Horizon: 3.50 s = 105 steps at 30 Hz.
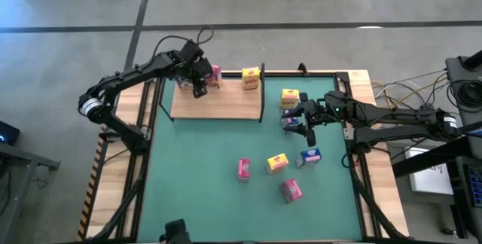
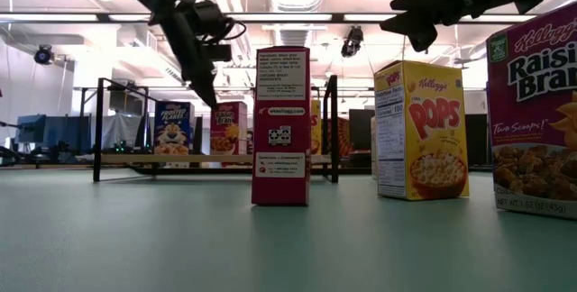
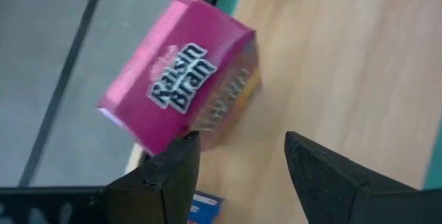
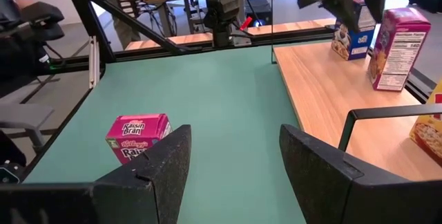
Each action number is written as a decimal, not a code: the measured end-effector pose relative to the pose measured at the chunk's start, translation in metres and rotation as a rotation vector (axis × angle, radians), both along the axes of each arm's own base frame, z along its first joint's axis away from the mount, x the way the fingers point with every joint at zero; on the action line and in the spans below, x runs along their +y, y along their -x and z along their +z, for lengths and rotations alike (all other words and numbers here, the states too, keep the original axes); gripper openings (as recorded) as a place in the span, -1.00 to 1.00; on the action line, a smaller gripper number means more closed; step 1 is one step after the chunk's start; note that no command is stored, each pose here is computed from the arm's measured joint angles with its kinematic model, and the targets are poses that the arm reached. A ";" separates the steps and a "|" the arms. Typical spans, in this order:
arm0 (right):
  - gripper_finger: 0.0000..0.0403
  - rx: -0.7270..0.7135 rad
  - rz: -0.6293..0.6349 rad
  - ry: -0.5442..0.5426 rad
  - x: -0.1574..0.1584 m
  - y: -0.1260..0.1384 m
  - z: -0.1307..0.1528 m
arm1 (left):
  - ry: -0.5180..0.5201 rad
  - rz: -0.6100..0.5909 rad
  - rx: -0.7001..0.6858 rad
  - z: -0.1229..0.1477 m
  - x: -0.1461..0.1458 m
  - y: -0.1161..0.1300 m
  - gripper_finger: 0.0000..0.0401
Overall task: Stack cereal on shelf
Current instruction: Adjust the pink cereal box on the shelf
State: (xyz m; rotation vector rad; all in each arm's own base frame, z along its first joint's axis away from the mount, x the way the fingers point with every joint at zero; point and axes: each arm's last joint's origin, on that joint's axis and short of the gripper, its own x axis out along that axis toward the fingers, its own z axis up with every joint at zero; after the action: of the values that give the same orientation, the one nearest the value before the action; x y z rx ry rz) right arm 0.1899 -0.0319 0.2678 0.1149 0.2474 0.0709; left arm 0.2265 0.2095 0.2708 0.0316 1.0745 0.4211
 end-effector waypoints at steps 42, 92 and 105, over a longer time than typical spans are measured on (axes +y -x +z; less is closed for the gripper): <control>0.04 0.004 -0.075 0.029 -0.002 0.000 0.000 | -0.041 0.179 0.068 0.006 0.067 -0.012 -0.95; 0.04 0.006 -0.077 0.020 -0.002 0.000 -0.001 | 0.028 0.197 -0.127 0.060 -0.019 -0.014 -0.96; 0.04 0.007 -0.077 0.021 -0.002 0.000 -0.001 | -0.009 0.049 -0.216 0.047 -0.067 -0.005 -0.96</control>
State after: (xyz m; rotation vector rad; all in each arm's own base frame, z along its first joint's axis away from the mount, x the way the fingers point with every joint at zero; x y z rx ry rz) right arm 0.1899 -0.0343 0.2669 0.1036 0.2501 -0.0086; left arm 0.2314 0.1423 0.3177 -0.0314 0.8623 0.4623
